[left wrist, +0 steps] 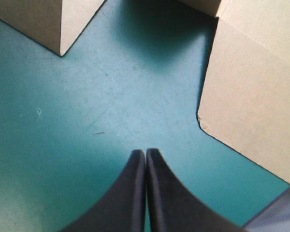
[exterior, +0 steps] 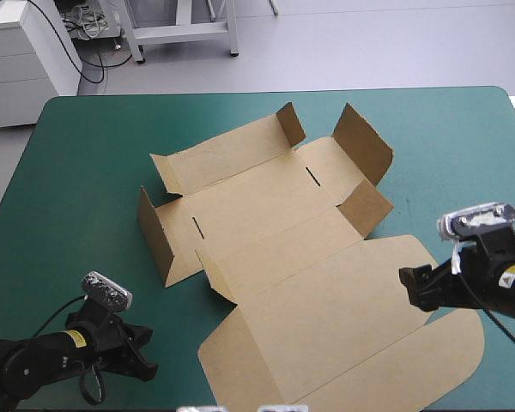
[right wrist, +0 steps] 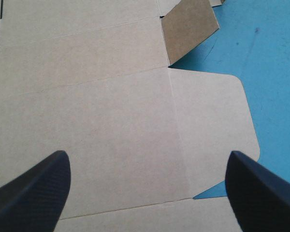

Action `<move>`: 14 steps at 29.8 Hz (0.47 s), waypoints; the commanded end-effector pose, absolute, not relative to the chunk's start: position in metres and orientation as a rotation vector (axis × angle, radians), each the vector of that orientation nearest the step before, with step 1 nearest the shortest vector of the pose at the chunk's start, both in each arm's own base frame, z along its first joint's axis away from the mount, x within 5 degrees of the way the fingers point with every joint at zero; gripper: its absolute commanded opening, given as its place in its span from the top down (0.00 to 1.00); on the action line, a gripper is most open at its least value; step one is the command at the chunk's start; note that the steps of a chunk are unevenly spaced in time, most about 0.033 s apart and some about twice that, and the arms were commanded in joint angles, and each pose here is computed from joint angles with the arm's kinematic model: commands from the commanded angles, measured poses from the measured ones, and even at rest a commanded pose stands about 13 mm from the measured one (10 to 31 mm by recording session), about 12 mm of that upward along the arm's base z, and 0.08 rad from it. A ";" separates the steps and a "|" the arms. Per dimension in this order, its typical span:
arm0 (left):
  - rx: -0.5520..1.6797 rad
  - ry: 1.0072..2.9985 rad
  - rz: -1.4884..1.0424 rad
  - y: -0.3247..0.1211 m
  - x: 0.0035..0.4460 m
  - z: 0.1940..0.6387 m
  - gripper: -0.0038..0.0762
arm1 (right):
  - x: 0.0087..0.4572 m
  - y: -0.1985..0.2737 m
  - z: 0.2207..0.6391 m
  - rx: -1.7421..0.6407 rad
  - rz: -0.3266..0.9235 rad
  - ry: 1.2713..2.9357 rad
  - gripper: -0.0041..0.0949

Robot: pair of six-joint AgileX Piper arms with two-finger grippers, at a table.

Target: Fold the box

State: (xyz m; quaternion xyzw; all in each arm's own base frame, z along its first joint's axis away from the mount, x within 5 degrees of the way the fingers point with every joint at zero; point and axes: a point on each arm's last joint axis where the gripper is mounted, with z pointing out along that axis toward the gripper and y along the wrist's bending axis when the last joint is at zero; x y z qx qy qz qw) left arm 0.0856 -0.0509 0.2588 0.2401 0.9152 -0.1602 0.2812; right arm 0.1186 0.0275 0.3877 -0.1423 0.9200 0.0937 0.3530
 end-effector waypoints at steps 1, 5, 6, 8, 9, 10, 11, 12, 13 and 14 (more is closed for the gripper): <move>0.608 2.388 -0.456 -0.054 0.090 0.271 0.96 | 0.149 0.027 0.403 -0.356 0.221 2.350 0.15; 0.614 2.385 -0.454 -0.054 0.090 0.271 0.96 | 0.187 0.028 0.402 -0.378 0.228 2.411 0.15; 0.614 2.385 -0.454 -0.054 0.090 0.271 0.96 | 0.197 0.029 0.400 -0.380 0.231 2.428 0.15; 0.614 2.385 -0.454 -0.054 0.090 0.271 0.96 | 0.216 0.029 0.397 -0.386 0.235 2.458 0.15; 0.615 2.384 -0.449 -0.053 0.090 0.271 0.96 | 0.227 0.030 0.395 -0.388 0.237 2.472 0.15; 0.615 2.384 -0.449 -0.053 0.090 0.271 0.96 | 0.238 0.030 0.393 -0.388 0.241 2.487 0.15; 0.617 2.383 -0.448 -0.053 0.090 0.271 0.96 | 0.248 0.030 0.389 -0.393 0.243 2.505 0.15; 0.617 2.383 -0.448 -0.053 0.090 0.271 0.96 | 0.259 0.031 0.387 -0.407 0.240 2.513 0.15; 0.618 2.385 -0.449 -0.053 0.090 0.270 0.96 | 0.267 0.031 0.387 -0.415 0.239 2.515 0.15; 0.618 2.385 -0.449 -0.053 0.090 0.270 0.96 | 0.277 0.032 0.385 -0.415 0.241 2.524 0.15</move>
